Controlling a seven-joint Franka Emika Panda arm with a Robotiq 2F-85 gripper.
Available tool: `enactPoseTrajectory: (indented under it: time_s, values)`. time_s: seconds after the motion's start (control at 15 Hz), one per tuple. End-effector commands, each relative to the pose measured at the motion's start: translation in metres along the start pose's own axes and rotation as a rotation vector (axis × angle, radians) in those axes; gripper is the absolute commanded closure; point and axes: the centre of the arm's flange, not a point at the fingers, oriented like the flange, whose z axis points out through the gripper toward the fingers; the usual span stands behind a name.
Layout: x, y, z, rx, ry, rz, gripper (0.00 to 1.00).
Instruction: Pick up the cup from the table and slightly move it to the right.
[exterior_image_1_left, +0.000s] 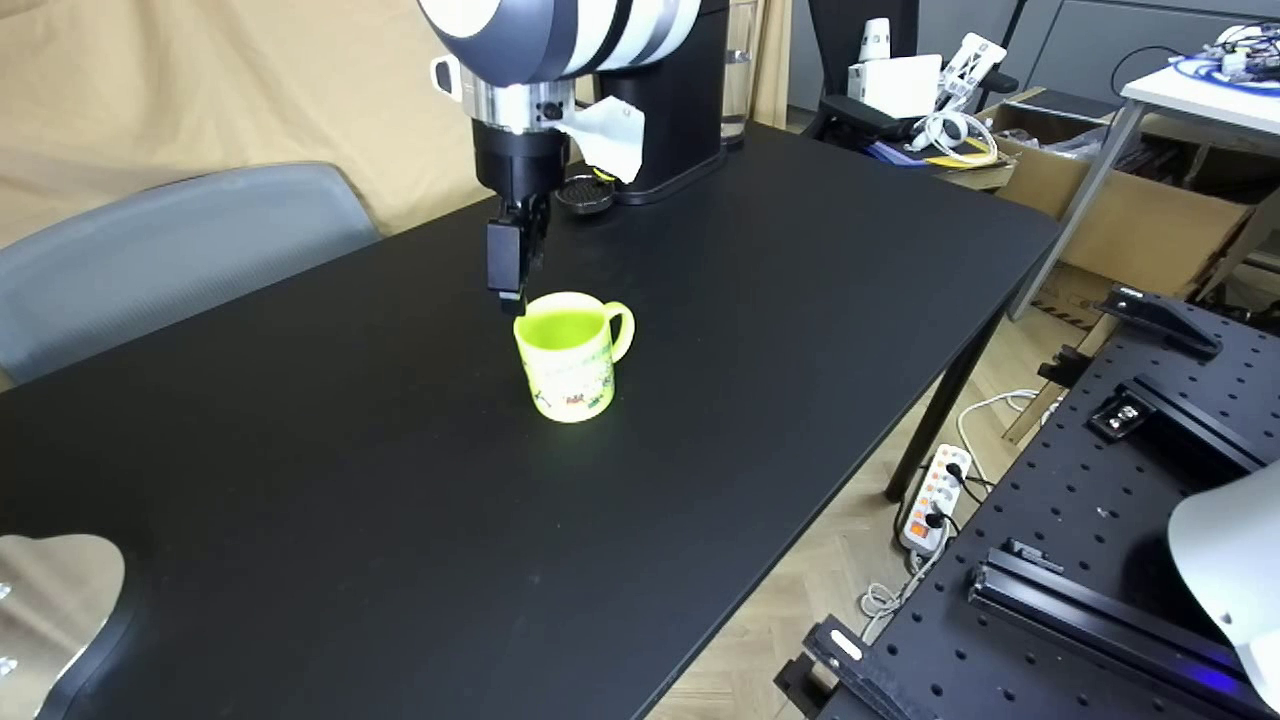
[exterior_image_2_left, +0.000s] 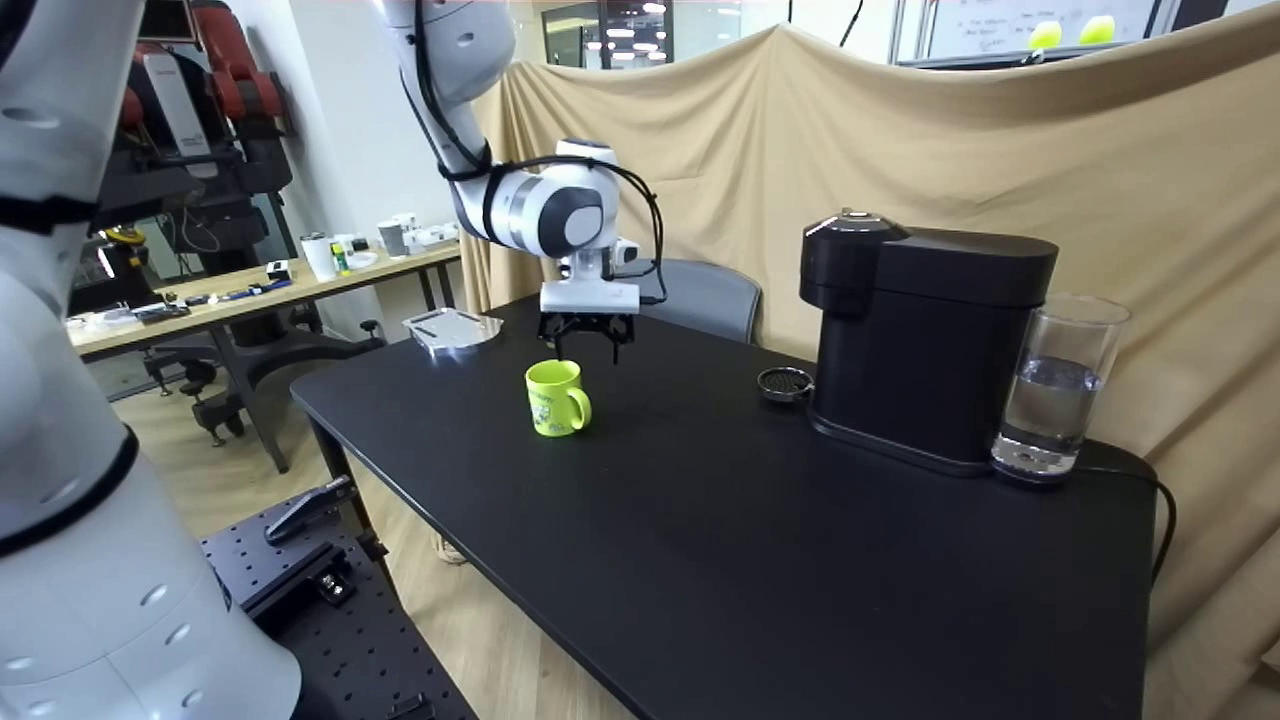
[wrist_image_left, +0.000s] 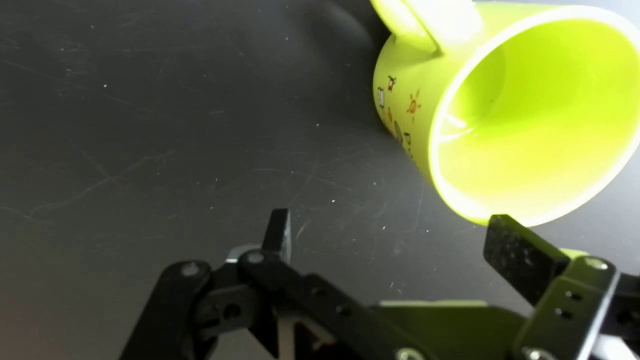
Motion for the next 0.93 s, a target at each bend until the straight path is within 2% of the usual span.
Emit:
enactPoseTrajectory:
  time_s: [0.0, 0.4, 0.8, 0.87]
  values:
    - [-0.001, -0.001, -0.012, -0.007, 0.009, -0.027, 0.00]
    - [-0.008, -0.009, -0.023, -0.010, 0.002, -0.067, 0.00]
    - [-0.028, -0.009, -0.004, 0.008, -0.079, -0.076, 0.00]
    - [-0.030, -0.008, -0.001, 0.005, -0.089, -0.081, 0.25]
